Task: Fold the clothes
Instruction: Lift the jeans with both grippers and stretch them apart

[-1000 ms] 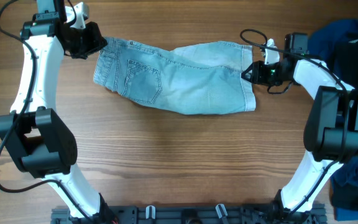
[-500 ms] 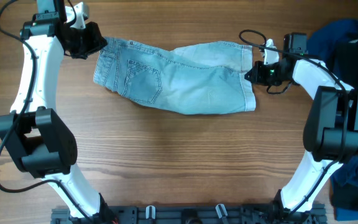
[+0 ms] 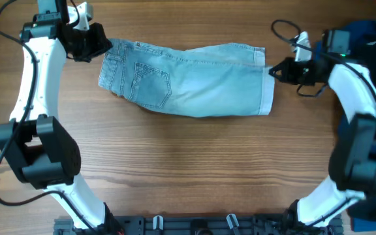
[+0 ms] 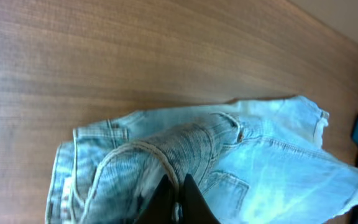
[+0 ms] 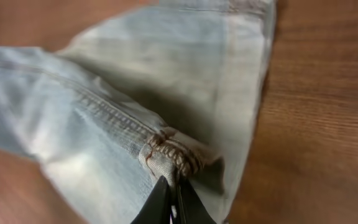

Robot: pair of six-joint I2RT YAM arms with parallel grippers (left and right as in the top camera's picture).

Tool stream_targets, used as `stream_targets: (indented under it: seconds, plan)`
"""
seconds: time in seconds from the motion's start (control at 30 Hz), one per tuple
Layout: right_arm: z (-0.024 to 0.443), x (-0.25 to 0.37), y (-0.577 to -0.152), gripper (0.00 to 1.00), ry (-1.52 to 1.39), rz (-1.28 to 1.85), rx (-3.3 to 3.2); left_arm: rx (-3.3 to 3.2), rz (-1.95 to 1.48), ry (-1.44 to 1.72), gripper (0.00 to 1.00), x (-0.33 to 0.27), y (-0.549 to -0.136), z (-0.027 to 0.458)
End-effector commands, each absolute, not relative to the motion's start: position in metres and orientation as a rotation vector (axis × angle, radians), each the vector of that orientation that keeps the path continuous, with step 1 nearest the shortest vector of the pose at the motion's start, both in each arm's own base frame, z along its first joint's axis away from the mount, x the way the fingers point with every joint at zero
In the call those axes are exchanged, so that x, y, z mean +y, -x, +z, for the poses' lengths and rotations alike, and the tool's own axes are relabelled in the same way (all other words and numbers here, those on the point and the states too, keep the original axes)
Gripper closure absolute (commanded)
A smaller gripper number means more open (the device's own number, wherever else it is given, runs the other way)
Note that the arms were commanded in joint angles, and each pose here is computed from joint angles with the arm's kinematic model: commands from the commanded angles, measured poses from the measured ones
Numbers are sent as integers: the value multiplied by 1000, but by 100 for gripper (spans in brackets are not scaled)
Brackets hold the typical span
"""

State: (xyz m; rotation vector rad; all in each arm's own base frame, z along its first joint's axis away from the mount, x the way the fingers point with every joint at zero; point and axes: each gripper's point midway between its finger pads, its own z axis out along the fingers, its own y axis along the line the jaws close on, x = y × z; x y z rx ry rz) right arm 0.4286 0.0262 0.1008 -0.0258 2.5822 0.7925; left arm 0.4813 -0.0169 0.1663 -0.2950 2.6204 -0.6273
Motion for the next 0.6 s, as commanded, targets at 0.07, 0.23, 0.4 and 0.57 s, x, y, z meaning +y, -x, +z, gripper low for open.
stream_targets:
  seconds: [0.07, 0.23, 0.4, 0.57]
  plan:
    - [160, 35, -403, 96, 97, 801, 2515, 2529, -659, 250, 96, -22, -457, 229]
    - [182, 38, -376, 96, 77, 795, 2540, 2536, -660, 254, 96, -26, -428, 253]
    - [189, 28, -348, 96, -2, 690, 2627, 2614, -677, 292, 96, -31, -392, 260]
    - [187, 26, -321, 95, -47, 656, 2723, 2784, -711, 378, 96, -36, -353, 245]
